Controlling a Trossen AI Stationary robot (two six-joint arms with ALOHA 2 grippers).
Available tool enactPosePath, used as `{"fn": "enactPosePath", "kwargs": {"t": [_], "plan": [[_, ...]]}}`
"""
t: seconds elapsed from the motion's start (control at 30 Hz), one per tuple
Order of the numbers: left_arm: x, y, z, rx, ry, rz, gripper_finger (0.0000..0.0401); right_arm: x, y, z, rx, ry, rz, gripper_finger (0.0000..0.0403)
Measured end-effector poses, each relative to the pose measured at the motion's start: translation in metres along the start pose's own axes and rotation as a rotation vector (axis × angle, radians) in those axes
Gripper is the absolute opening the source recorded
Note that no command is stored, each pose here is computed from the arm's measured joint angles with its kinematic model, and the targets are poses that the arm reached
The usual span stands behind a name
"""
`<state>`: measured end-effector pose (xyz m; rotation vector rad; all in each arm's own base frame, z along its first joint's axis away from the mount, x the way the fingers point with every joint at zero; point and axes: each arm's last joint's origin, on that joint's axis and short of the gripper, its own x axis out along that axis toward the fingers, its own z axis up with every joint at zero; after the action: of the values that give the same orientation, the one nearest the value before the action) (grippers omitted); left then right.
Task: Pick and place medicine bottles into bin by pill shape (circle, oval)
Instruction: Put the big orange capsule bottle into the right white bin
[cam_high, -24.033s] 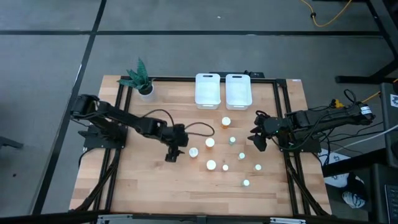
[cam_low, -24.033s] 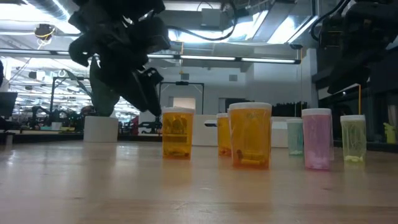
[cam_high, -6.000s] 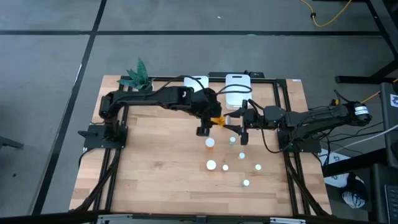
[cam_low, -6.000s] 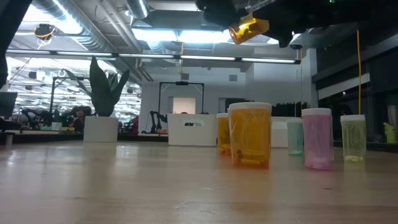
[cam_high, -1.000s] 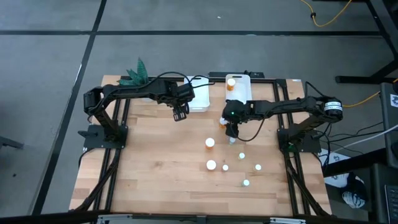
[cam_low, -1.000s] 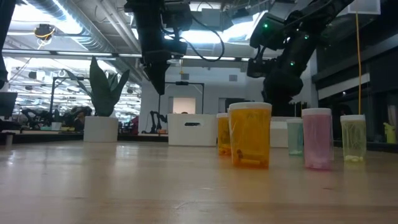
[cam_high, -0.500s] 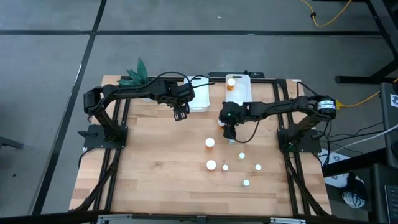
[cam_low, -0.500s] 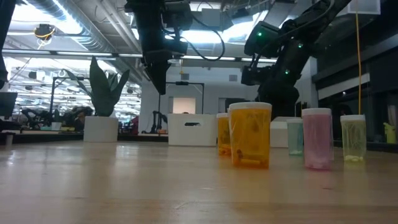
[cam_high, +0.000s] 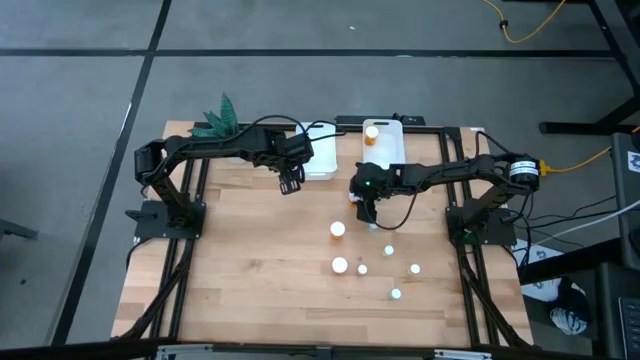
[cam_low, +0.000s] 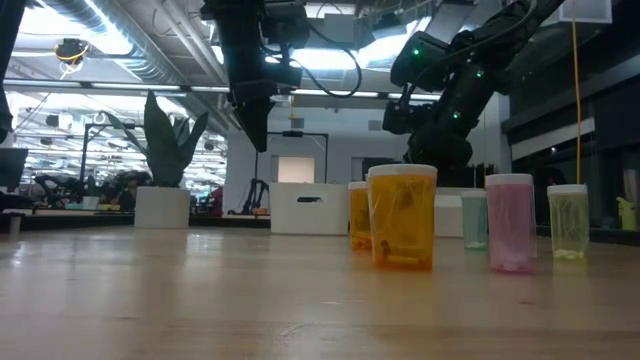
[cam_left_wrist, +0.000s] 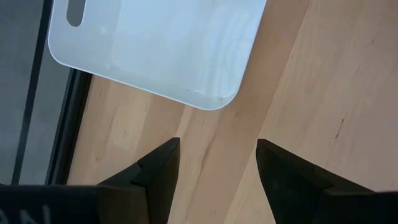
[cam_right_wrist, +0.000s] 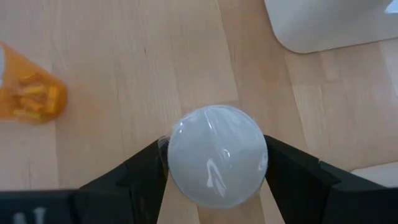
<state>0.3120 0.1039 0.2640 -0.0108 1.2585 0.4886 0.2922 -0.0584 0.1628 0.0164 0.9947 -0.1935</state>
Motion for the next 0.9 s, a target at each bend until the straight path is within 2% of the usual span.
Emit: {"fn": "enactPosePath", "kwargs": {"t": [0.2, 0.33, 0.47, 0.6, 0.77, 0.9], "plan": [[0.000, 0.000, 0.000, 0.000, 0.000, 0.000, 0.0202, 0.000, 0.000, 0.000, 0.003, 0.000, 0.000, 0.0209], [0.000, 0.000, 0.000, 0.000, 0.000, 0.000, 0.0202, -0.006, -0.001, 0.005, 0.055, 0.005, -0.008, 0.0209], [0.000, 0.000, 0.000, 0.000, 0.000, 0.000, 0.0202, -0.030, -0.006, 0.023, 0.089, -0.039, -0.079, 0.0217], [0.000, 0.000, 0.000, 0.000, 0.000, 0.000, 0.0202, -0.068, -0.013, 0.040, 0.101, -0.064, -0.156, 0.0211], [0.000, 0.000, 0.000, 0.000, 0.000, 0.000, 0.0202, -0.111, -0.041, 0.046, 0.200, -0.100, -0.270, 0.0215], [0.000, 0.000, 0.000, 0.000, 0.000, 0.000, 0.0202, -0.123, -0.076, 0.033, 0.336, -0.112, -0.350, 0.0218]]}}
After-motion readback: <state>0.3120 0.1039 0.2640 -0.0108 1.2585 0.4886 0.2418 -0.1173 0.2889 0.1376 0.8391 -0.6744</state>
